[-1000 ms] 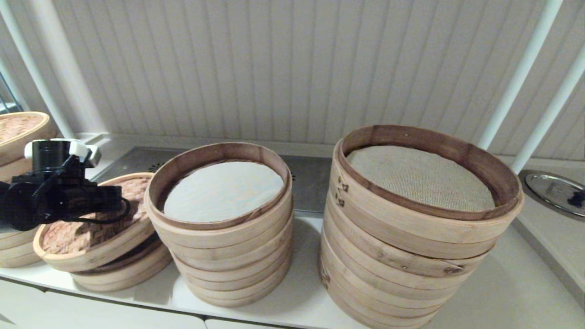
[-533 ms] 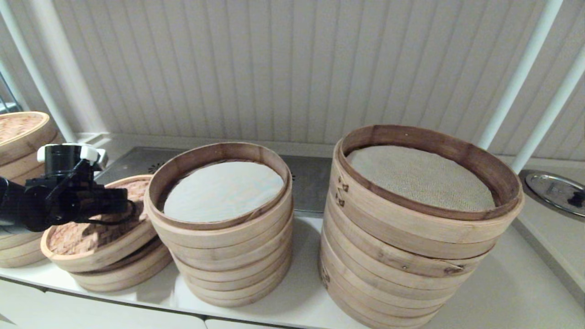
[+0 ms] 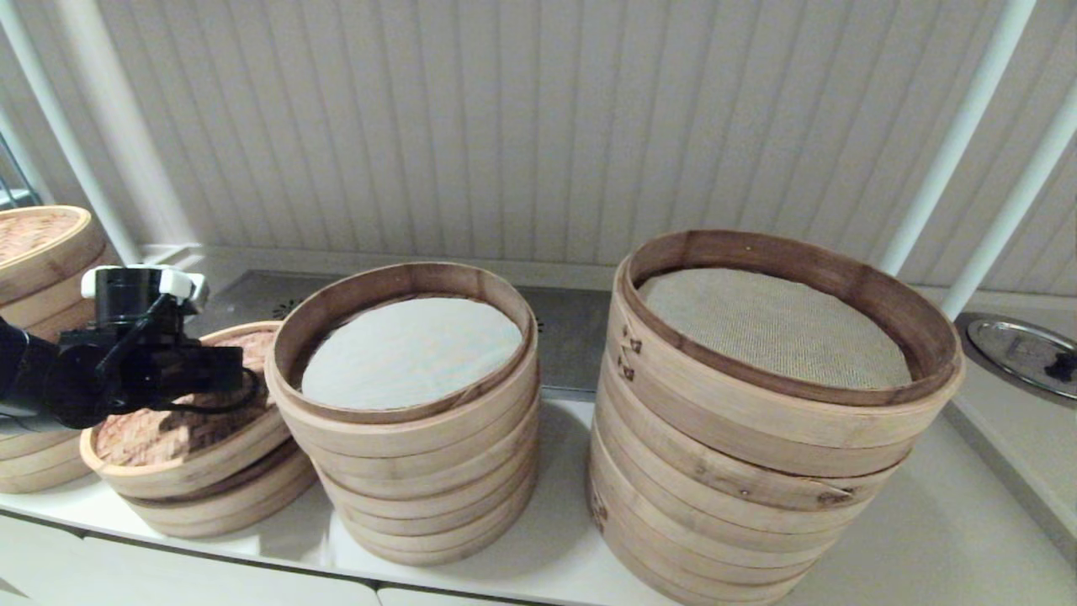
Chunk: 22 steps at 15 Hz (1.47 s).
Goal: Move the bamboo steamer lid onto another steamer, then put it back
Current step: Put the steamer
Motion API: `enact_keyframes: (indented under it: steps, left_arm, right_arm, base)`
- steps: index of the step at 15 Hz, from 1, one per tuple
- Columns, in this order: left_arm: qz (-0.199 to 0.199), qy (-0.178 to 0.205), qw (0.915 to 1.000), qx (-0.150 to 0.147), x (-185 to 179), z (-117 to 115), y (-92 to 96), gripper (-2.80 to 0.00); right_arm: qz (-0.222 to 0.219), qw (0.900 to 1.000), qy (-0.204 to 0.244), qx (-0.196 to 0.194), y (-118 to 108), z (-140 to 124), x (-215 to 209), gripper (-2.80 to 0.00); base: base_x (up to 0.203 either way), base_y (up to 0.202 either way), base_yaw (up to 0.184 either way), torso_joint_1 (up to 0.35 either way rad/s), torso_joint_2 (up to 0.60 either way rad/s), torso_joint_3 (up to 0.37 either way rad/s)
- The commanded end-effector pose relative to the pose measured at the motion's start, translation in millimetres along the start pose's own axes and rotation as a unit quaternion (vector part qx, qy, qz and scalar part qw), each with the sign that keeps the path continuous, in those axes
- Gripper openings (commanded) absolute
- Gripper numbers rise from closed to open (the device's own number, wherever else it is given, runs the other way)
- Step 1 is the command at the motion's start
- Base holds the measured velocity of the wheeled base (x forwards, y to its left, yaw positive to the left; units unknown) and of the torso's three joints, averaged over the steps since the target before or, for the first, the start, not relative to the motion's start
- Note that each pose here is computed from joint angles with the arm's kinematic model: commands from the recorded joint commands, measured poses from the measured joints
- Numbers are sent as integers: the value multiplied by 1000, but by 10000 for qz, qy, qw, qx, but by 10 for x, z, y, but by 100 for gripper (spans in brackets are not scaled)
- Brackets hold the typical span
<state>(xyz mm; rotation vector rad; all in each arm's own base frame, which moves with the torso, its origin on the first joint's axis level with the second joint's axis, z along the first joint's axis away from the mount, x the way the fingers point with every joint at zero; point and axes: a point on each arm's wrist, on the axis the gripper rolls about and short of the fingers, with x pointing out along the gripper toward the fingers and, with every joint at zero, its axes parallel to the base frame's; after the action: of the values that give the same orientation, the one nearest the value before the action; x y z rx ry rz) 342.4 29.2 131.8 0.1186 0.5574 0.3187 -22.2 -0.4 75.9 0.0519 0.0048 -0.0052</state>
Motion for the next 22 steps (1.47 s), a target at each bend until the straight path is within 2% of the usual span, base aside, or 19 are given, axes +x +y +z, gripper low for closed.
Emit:
enact_keyframes:
  steps: [1,4,15,22]
  left_arm:
    - [5,-14,10000,35,-1,-8,-40,-280]
    - [33,-100,9997,199,-18,-51,-104,-280]
    - [88,61,9997,226,80,-160,-89,-280]
    - [91,38,9997,231,128,-173,-110,-280]
  right_arm:
    - [2,10000,6,1,0,-4,1,-280]
    - [2,10000,6,1,0,-4,1,-280]
    - [2,10000,6,1,0,-4,1,-280]
    - [2,10000,6,1,0,-4,1,-280]
  base:
    - [0,0,0,0,0,0]
    - [0,0,0,0,0,0]
    - [0,0,0,0,0,0]
    - [0,0,0,0,0,0]
